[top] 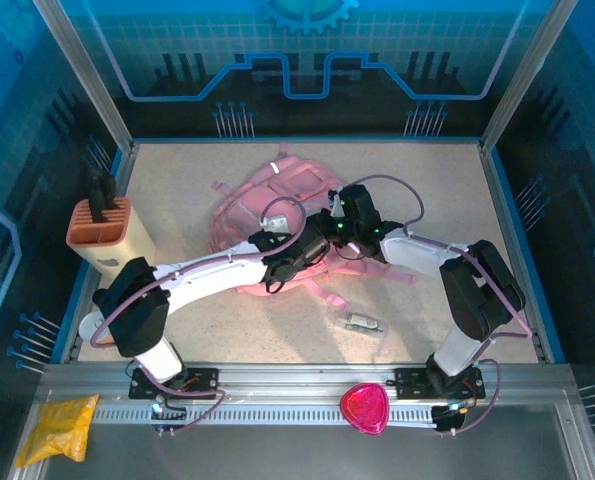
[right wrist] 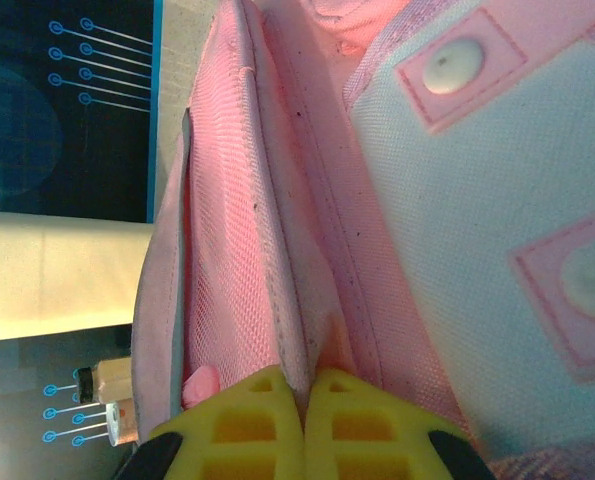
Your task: Pack the student bag
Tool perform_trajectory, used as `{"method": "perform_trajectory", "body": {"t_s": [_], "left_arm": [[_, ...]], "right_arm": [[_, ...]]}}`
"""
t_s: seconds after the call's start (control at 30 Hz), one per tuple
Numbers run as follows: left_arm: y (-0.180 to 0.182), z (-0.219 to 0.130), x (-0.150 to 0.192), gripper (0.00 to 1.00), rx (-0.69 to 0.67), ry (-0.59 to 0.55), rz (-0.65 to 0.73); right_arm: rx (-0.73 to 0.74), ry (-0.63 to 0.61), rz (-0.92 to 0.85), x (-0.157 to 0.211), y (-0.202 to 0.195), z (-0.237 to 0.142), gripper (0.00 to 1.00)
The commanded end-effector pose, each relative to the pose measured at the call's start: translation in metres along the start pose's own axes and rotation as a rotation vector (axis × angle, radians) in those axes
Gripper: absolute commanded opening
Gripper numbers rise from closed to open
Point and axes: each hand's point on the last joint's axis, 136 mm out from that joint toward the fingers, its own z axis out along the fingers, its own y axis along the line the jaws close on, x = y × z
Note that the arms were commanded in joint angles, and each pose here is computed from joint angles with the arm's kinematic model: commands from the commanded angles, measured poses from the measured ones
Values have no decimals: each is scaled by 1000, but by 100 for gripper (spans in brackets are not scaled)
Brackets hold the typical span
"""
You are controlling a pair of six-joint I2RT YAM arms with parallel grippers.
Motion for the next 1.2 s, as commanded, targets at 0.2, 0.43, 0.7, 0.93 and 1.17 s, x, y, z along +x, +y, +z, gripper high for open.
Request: {"method": "perform_trajectory", "body": {"t_s": [0.2, 0.43, 0.7, 0.93, 1.17], "left_arm": [[-16, 12, -3, 42, -8, -47, -79], [9, 11, -20, 35, -137, -152, -177], [13, 13, -17, 20, -127, -119, -161], [5, -1, -19, 2, -10, -89, -92], [12, -16, -14, 0, 139, -5, 75]], "right_arm": [[-100, -32, -49, -15, 34, -2, 0], [-98, -29, -44, -13, 32, 0, 0], [-100, -29, -44, -15, 33, 1, 0], [-83, -34, -58, -17, 28, -1, 0], [-79, -24, -56, -33, 19, -10, 0]]}}
